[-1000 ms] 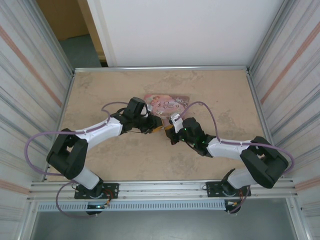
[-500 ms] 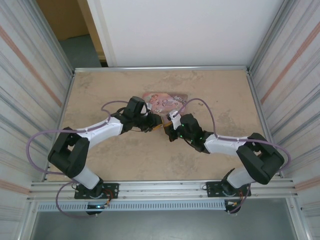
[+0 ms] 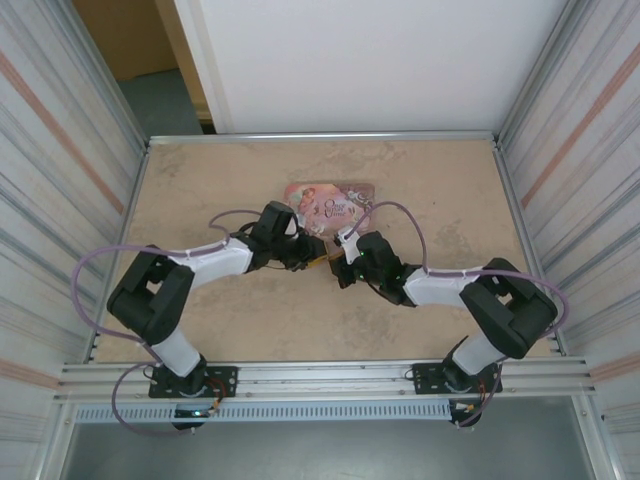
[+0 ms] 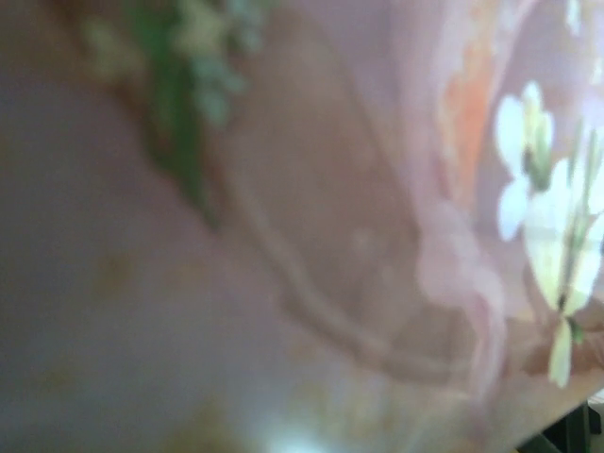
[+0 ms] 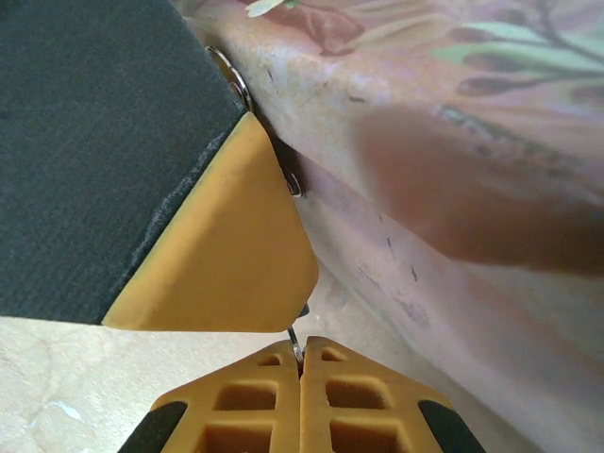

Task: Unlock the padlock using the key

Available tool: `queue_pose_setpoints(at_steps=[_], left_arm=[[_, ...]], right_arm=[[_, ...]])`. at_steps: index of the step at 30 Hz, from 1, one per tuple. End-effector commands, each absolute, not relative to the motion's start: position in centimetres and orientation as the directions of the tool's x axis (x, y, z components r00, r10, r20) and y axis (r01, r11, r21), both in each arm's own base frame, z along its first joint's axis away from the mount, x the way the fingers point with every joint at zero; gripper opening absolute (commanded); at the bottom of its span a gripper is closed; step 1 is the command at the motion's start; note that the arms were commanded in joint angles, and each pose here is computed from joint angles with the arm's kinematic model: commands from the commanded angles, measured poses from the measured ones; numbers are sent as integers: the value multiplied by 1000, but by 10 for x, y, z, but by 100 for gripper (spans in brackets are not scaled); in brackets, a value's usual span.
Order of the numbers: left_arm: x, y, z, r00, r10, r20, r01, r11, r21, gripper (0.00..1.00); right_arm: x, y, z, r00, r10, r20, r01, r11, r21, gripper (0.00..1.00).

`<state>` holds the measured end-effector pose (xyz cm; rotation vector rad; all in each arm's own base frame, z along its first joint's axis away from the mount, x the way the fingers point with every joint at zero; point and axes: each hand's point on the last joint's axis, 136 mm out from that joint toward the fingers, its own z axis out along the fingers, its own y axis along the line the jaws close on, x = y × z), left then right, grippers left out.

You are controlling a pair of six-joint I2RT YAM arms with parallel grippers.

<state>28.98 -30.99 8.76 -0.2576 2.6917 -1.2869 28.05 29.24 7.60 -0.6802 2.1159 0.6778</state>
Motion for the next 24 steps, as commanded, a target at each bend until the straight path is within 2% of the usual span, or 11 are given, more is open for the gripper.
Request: queue_pose_setpoints(at_steps=[1,7,17,24], left_arm=[[263,-329,81,-992,-125,24,-92,577,-812,8],[269,-330,74,-990,-142,24,-102,577,-810,15],[277,-318,89,-984,-174,-24,-80,565,-821,42],[278,-304,107,-977,-202,-67,-58,555,-830,50]], right_arm=[[285,314,106,-477,-134,-869,-700,656,283,0],[285,305,87,-527,-124,-841,-663,679,315,0],[295,292,75,-579,-100,-809,-611,710,350,0],[296,291,73,-598,-102,-795,-603,711,362,0]])
